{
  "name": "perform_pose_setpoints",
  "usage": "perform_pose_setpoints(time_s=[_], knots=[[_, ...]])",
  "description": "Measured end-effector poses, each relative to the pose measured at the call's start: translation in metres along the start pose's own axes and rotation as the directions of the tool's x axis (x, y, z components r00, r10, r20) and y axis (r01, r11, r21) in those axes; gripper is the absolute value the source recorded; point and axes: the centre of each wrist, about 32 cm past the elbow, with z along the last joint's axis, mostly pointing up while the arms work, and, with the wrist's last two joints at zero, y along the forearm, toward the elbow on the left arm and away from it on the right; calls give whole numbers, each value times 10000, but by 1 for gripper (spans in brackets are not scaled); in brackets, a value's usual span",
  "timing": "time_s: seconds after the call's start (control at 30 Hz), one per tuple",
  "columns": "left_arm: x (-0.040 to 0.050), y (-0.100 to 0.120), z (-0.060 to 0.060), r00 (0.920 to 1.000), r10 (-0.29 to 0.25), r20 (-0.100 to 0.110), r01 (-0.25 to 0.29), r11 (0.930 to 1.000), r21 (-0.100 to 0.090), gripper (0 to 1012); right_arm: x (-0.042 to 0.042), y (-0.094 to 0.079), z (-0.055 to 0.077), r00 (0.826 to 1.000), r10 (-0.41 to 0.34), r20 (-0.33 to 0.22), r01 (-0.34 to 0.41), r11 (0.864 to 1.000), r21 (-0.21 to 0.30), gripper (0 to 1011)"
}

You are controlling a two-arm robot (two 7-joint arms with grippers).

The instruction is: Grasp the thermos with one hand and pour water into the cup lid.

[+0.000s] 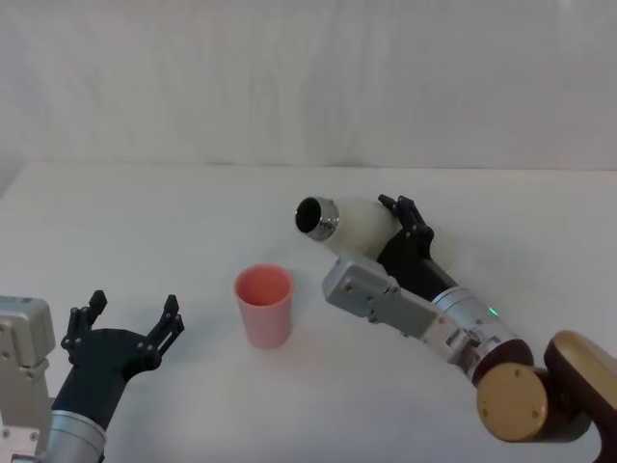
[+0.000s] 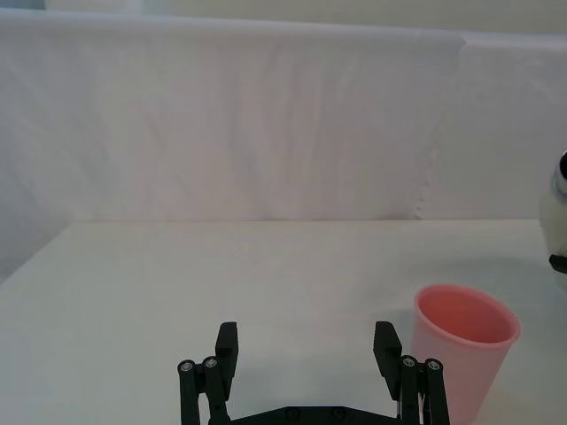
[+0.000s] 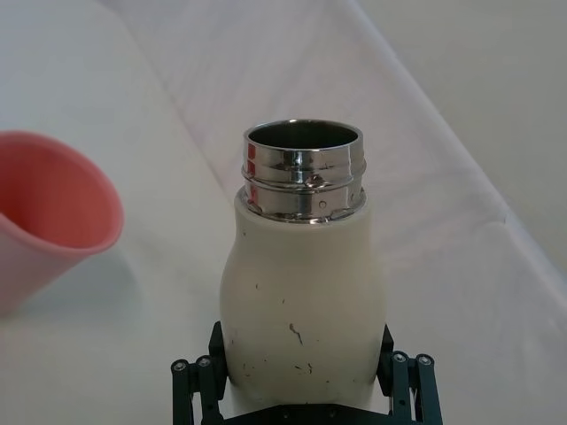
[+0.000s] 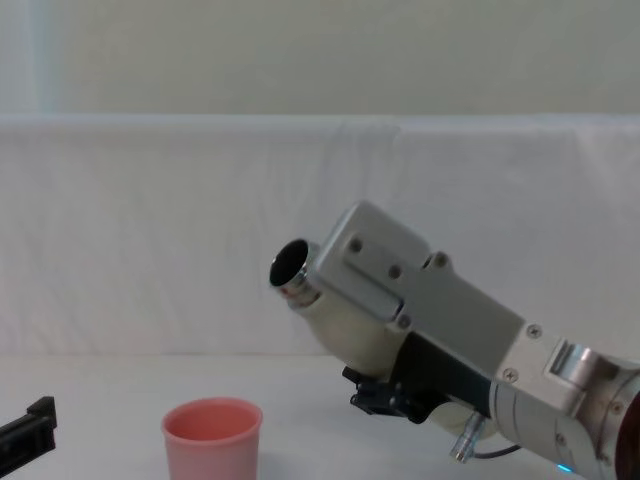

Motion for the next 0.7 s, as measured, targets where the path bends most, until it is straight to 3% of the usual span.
perform_pose_setpoints(time_s=[0.3, 0.7], knots=[[0, 0, 0, 10000, 0, 1, 0, 10000, 0, 1001, -43, 48, 40, 9937, 79, 1114, -71, 9999, -73, 957], [0, 0, 0, 10000, -1, 0, 1, 10000, 0, 1001, -73, 92, 81, 9785, 181, 2055, -134, 9996, -244, 957]])
